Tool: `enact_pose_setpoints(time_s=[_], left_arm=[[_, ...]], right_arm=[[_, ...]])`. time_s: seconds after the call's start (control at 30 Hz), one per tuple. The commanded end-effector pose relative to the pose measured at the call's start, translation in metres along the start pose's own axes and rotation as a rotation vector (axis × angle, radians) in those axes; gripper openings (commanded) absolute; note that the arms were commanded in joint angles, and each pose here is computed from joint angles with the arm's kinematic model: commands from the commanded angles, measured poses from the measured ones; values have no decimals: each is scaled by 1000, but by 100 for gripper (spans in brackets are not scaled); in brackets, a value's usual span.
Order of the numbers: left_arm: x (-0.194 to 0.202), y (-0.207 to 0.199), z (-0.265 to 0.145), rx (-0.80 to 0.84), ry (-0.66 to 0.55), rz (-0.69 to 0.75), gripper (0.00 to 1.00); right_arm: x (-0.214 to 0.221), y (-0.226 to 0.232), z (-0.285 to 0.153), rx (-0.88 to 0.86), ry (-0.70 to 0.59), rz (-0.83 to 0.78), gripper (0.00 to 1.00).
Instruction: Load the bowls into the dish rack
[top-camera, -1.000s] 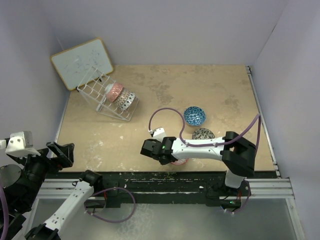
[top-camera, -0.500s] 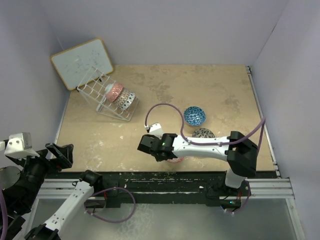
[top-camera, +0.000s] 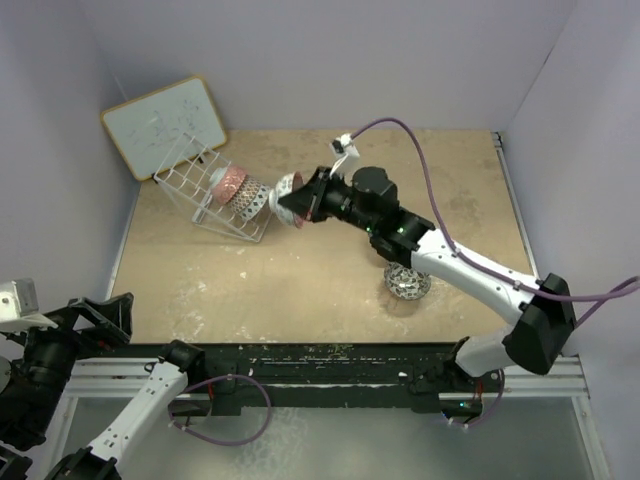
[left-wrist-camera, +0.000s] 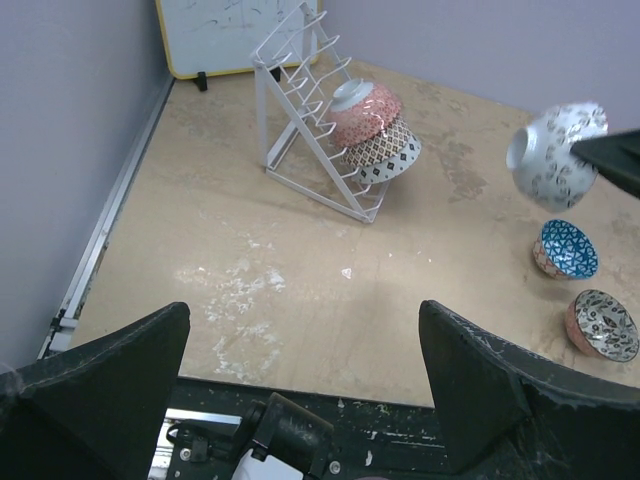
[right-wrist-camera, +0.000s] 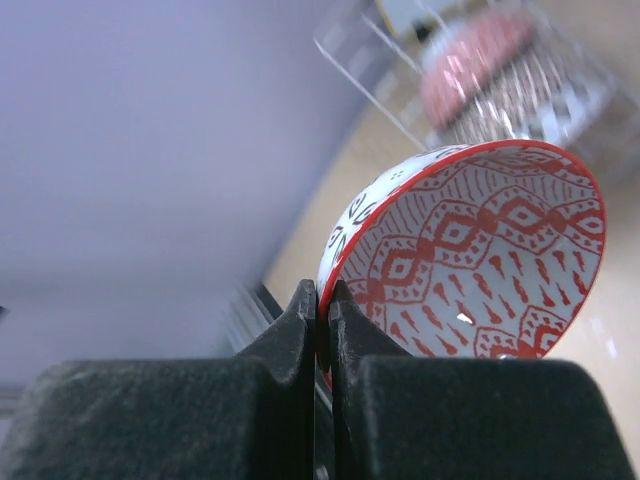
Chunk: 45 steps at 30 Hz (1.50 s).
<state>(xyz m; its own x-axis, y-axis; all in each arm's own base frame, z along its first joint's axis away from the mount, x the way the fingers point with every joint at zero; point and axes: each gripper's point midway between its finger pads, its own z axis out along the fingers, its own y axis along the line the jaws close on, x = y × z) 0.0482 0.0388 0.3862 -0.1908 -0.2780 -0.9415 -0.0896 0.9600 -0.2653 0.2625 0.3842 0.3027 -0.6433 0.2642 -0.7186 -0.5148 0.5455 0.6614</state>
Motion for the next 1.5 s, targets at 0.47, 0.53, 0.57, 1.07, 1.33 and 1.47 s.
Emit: enact_pose_setpoints(time_s=[0.47,0.53,0.57,1.07,1.33,1.47], left_arm=[[-18,-7,1,2,-8,2,99],[-18,-7,1,5,-7,2,99],[-19,-7,0,4,-8,1,99],[-13,-5,1,0,3,4,99],[-12,-5,1,-1,4,5,99],[-12,-4,0,2,2,4,99]], right_arm=[[-126,112,5,-1316,-286,437,0],[-129,102,25,-1301,-309,472,0],[-131,99,33,-1288,-318,482,0],[-139,54,109,-1108,-413,646,0],[-125,51,140,-1052,-374,703,0],[-120,50,153,-1012,-360,732,0]])
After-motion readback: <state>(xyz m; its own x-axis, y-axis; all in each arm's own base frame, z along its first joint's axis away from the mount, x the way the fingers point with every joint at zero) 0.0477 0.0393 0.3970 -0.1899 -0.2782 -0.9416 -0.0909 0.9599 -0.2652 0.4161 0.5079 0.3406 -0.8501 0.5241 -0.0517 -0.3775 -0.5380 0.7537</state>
